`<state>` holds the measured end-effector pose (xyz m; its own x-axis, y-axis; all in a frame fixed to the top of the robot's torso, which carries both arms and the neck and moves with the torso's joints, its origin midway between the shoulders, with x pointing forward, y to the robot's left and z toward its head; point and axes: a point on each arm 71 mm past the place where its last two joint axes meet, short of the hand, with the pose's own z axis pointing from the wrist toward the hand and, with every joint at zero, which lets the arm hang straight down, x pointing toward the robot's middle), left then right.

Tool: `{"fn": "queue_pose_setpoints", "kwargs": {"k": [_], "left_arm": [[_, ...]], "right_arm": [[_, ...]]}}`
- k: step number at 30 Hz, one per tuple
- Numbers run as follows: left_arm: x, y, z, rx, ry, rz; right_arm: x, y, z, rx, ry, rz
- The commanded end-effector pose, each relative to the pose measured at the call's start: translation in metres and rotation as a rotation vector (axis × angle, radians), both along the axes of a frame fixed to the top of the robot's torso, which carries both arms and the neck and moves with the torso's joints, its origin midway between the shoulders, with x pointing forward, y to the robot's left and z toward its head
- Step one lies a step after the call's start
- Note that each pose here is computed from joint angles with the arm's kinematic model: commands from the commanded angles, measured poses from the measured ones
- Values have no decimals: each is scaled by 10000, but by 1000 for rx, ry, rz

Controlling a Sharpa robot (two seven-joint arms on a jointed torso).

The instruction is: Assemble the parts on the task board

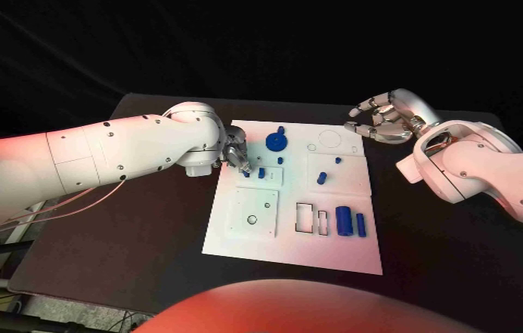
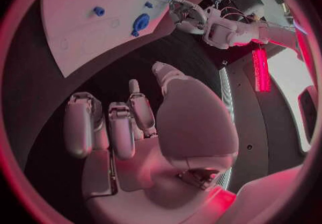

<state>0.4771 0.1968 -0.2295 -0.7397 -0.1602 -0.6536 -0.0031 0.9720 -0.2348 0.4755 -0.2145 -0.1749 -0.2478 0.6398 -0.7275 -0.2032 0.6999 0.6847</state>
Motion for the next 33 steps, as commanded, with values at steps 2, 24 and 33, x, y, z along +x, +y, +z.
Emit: {"fn": "queue_pose_setpoints", "kwargs": {"k": [2,24,33], "left_arm": [[-19,-7,-19,12,13,-9],[-34,-2,-69,33,52,-12],[-36,9,-81,37,64,-6]], "right_arm": [[-5,11,-6,-6,0,17],[-7,10,-10,-7,1,16],[-8,8,-9,-7,1,16]]}}
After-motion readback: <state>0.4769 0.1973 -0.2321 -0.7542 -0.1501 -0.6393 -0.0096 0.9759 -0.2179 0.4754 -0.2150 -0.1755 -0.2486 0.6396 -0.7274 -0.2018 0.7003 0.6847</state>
